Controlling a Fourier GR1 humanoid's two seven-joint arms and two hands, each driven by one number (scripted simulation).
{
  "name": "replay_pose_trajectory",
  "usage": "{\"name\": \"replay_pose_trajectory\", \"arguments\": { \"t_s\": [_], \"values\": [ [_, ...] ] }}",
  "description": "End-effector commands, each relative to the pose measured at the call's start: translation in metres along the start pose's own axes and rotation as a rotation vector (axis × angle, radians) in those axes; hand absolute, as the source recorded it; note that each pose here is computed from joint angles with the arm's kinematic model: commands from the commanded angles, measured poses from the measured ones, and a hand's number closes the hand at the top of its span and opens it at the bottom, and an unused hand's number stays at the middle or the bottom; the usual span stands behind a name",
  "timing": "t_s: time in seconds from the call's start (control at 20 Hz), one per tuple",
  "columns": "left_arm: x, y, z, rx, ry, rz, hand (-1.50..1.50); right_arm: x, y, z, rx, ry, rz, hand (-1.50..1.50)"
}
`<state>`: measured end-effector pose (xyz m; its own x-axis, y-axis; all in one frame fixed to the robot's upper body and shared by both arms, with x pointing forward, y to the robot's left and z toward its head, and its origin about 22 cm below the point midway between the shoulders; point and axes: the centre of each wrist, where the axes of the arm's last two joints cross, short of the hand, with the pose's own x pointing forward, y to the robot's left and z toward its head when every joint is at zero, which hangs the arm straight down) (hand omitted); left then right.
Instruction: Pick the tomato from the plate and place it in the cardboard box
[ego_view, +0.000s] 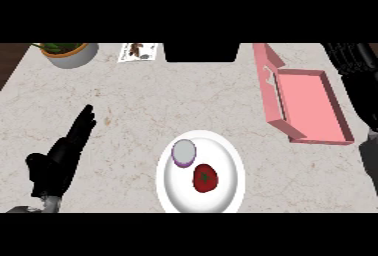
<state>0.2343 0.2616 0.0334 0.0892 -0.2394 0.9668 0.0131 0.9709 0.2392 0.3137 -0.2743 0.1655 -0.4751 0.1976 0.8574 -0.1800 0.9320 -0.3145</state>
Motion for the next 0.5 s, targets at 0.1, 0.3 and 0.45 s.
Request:
{"name": "replay_pose_trajectory", "arguments": {
  "t_s": [0.1, 0.3, 0.45],
  "values": [
    [-0.014, 0.02, 0.002, 0.061, -0.007, -0.118, 0.0, -0.031, 0.012, 0.083, -0.27, -0.088, 0.101, -1.5],
    [-0.022, 0.026, 0.004, 0.079, 0.053, -0.125, 0.0, -0.006, 0.011, 0.064, -0.621, -0.387, -0.126, -1.5],
    [-0.026, 0.044, 0.006, 0.133, 0.052, -0.191, 0.0, -0.077, 0.007, 0.185, -0.863, 0.039, 0.227, -1.5]
  ]
}}
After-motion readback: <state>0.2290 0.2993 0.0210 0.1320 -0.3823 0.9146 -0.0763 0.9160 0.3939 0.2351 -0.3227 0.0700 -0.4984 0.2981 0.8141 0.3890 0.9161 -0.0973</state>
